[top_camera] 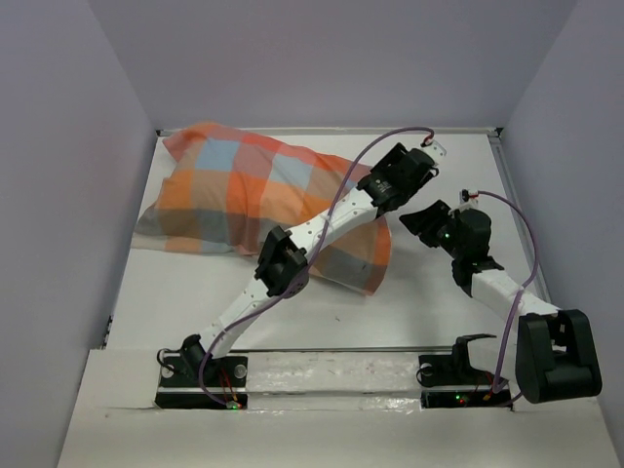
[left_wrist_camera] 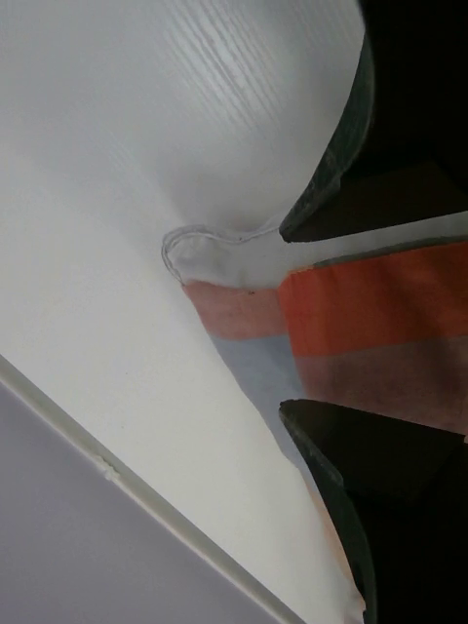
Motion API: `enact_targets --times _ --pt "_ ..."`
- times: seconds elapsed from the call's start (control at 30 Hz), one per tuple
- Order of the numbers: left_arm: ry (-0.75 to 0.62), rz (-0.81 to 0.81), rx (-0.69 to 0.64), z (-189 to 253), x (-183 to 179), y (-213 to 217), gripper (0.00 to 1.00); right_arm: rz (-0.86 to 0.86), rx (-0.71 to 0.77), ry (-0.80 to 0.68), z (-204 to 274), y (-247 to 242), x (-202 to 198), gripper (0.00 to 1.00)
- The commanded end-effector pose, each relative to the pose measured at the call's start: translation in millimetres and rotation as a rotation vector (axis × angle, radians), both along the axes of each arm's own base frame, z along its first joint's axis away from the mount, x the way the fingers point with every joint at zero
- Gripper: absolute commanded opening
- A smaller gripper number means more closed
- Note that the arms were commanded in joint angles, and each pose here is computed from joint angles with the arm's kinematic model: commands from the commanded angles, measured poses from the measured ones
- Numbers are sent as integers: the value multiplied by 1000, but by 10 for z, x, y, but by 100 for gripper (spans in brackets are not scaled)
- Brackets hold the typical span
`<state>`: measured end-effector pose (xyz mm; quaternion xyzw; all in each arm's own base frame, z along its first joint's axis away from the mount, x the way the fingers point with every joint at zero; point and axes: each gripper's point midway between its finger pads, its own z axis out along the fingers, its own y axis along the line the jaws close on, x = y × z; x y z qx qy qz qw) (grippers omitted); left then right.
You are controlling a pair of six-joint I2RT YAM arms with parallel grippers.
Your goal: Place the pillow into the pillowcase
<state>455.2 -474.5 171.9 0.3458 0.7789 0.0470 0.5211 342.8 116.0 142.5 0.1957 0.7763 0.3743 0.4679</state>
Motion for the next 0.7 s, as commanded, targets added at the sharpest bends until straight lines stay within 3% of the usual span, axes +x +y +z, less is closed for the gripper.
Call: enact_targets --times 0.0,0.17,0.23,0.43,0.67 --pt "43 -105 -137 393 -98 -159 85 16 25 -100 261 26 49 52" --pt "67 -109 -125 279 -72 -144 87 13 23 -106 262 19 26 52" --pt "67 -90 -89 172 -45 -102 81 16 24 -107 264 23 20 52" --pt "62 -77 -51 53 21 -43 79 14 22 -111 273 18 22 51" --pt "34 -43 -25 13 135 40 62 12 22 -103 246 17 35 51"
